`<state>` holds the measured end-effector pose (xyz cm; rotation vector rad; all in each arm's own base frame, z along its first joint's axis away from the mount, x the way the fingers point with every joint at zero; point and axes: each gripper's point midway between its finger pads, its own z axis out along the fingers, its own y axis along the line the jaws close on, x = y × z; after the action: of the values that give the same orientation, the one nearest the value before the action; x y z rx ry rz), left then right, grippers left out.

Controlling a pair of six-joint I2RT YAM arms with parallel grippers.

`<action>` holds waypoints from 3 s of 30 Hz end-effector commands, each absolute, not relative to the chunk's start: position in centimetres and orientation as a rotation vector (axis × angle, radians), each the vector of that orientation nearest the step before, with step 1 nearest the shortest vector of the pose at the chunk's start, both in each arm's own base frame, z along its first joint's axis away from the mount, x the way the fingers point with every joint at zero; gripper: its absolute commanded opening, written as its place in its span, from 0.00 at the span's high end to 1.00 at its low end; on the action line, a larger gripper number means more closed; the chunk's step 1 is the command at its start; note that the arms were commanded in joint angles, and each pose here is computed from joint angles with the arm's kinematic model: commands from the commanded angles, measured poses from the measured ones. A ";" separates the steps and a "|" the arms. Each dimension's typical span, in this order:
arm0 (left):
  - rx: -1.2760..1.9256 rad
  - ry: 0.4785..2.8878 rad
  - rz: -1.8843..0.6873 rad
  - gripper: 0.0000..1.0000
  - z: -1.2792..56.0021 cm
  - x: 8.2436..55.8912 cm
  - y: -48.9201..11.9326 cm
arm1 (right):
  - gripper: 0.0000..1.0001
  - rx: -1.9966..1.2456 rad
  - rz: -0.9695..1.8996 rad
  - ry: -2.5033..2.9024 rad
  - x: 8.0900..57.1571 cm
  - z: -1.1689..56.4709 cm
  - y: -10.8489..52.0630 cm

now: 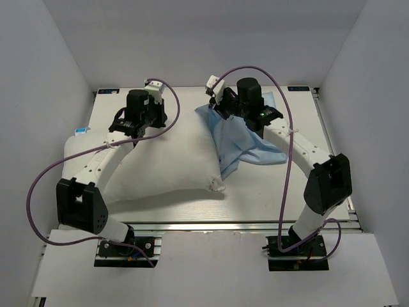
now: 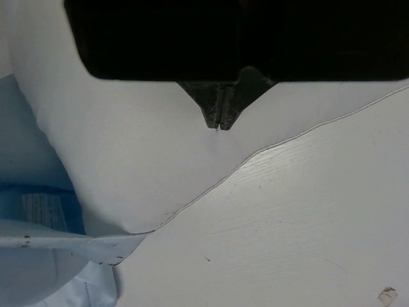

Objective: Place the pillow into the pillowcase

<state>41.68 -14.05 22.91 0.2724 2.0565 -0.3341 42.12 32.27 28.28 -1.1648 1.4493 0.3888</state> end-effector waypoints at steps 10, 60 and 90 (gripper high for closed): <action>0.338 1.879 -0.460 1.00 28.3 43.1 -16.4 | 0.80 -1.185 0.376 1.531 44.8 27.3 36.2; 0.382 1.988 -0.442 1.00 23.1 37.4 -14.8 | 1.00 -1.022 0.263 1.273 39.6 36.8 36.5; 0.146 1.961 -0.219 1.00 25.5 42.9 -9.8 | 0.49 -1.245 0.377 1.419 32.9 28.6 41.0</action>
<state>40.20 -12.75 22.56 0.2785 2.0423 -0.3261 31.52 41.76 25.07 -1.3277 1.4576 0.4075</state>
